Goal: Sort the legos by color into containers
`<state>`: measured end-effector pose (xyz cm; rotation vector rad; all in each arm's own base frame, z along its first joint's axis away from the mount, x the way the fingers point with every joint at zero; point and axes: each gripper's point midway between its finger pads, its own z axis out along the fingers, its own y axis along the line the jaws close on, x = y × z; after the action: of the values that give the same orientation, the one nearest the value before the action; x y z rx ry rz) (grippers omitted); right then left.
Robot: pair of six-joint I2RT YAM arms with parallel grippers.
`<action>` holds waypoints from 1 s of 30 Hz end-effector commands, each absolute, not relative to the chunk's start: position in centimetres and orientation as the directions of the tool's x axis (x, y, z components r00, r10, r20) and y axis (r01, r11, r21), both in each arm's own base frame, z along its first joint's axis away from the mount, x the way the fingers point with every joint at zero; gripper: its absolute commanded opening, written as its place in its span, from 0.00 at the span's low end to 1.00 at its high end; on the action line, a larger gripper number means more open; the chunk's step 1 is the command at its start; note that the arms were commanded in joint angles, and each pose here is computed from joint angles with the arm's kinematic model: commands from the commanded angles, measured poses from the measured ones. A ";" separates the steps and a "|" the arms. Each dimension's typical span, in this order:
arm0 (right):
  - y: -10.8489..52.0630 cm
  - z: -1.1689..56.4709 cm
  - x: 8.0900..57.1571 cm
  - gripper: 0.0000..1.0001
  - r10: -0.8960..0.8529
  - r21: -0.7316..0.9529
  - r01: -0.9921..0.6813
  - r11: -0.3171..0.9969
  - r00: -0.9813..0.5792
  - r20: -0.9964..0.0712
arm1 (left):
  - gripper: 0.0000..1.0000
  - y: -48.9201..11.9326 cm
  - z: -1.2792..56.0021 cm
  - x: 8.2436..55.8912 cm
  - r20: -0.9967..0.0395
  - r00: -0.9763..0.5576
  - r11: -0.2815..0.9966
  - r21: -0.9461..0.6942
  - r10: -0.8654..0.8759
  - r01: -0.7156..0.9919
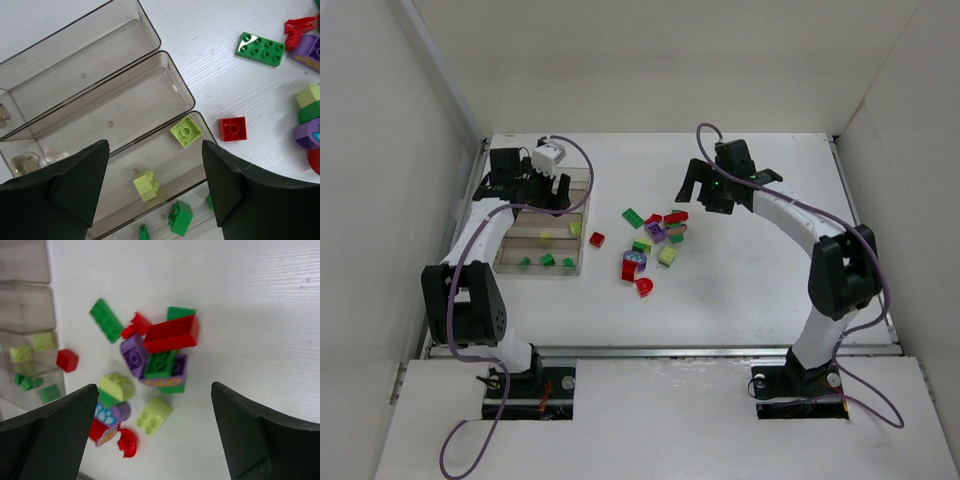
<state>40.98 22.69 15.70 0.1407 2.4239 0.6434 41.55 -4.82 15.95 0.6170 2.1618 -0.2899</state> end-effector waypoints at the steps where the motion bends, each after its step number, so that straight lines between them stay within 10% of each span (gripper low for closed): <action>1: 22.3 14.8 43.2 1.00 0.316 0.490 0.028 0.871 -0.796 -0.516 | 0.72 -6.1 19.3 42.2 -0.847 -0.457 0.846 -0.015 0.272 0.533; 30: 25.2 5.7 44.8 0.89 0.417 0.566 0.211 0.797 -0.870 -0.263 | 0.72 -8.2 19.4 40.8 -0.864 -0.446 0.831 -0.062 0.232 0.553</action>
<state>44.20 24.76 5.48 0.4585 2.6368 0.7141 40.81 -7.69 16.62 0.5736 2.1287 -0.4056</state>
